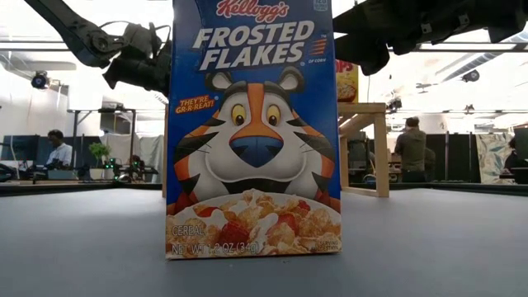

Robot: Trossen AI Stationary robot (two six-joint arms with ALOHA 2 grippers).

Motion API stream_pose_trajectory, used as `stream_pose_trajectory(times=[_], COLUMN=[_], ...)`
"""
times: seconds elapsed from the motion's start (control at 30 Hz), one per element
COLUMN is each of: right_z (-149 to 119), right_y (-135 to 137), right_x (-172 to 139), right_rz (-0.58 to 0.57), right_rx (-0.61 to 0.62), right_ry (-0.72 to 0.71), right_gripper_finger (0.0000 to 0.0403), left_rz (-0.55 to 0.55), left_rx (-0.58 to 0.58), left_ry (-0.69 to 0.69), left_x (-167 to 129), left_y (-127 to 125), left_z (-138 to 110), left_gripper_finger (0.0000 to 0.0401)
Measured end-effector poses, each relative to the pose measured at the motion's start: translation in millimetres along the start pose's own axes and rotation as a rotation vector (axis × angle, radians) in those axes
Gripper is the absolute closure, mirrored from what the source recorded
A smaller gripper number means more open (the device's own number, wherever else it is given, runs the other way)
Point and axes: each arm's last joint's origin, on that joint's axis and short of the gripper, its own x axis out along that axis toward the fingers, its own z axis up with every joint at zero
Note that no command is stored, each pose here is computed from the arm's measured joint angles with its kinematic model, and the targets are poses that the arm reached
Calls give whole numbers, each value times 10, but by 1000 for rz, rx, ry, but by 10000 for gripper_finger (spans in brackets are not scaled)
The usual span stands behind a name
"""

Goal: Stack cereal on shelf
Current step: Put the top blue cereal box on the shelf aligned with the other blue cereal box

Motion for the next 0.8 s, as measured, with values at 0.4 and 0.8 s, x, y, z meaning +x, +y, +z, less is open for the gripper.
stream_pose_trajectory(times=[0.4,0.8], right_z=[-1,-3], right_y=[0,0], right_x=[0,0], right_rz=[0,0], right_rx=[0,6], right_ry=[1,3], right_gripper_finger=[135,136], left_rz=[-48,-24], left_rx=[-24,-43], left_ry=[-19,-19], left_x=[172,118], left_y=[103,139], left_z=[-163,-157], left_gripper_finger=[237,237])
